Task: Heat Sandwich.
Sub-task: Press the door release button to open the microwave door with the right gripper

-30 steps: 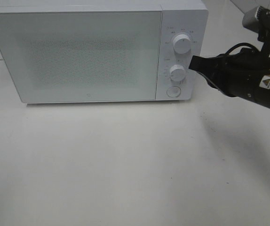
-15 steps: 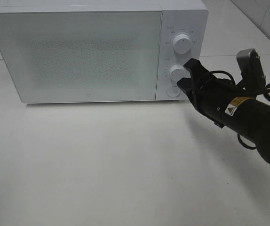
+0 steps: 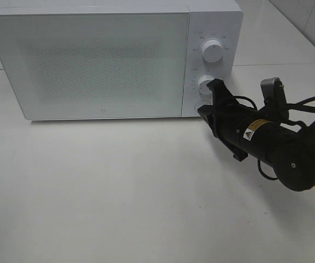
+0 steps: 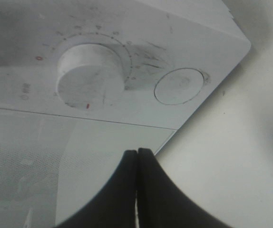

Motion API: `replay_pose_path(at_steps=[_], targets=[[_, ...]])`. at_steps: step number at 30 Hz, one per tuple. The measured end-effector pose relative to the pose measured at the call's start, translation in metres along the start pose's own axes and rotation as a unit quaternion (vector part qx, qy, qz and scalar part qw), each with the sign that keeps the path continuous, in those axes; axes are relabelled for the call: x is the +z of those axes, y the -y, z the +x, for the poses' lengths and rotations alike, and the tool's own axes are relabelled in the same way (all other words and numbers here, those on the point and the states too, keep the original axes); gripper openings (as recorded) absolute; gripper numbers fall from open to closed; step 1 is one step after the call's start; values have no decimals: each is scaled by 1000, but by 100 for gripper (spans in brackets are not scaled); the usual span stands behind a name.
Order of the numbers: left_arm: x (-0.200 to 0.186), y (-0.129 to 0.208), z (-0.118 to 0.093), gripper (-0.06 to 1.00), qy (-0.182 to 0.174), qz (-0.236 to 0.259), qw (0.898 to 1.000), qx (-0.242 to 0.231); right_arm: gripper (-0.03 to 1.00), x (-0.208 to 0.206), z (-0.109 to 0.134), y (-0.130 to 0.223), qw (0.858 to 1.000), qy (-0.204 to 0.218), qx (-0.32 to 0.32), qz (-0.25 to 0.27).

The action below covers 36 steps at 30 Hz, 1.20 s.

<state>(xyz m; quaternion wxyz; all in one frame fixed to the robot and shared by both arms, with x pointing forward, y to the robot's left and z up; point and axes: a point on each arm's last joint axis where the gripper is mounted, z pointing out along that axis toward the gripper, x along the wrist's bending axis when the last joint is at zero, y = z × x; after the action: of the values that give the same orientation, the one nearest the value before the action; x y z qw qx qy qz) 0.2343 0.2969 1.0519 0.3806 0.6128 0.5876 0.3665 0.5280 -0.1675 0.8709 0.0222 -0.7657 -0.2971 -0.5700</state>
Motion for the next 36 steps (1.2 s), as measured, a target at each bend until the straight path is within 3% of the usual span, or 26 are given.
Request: replay_pose_path(at_steps=[24, 36], targets=[[0, 0, 0, 76, 0, 0, 1000, 0, 1, 40, -6, -11, 994, 65, 68, -57], [0, 0, 0, 76, 0, 0, 1000, 0, 2, 47, -2, -15, 991, 74, 80, -72]])
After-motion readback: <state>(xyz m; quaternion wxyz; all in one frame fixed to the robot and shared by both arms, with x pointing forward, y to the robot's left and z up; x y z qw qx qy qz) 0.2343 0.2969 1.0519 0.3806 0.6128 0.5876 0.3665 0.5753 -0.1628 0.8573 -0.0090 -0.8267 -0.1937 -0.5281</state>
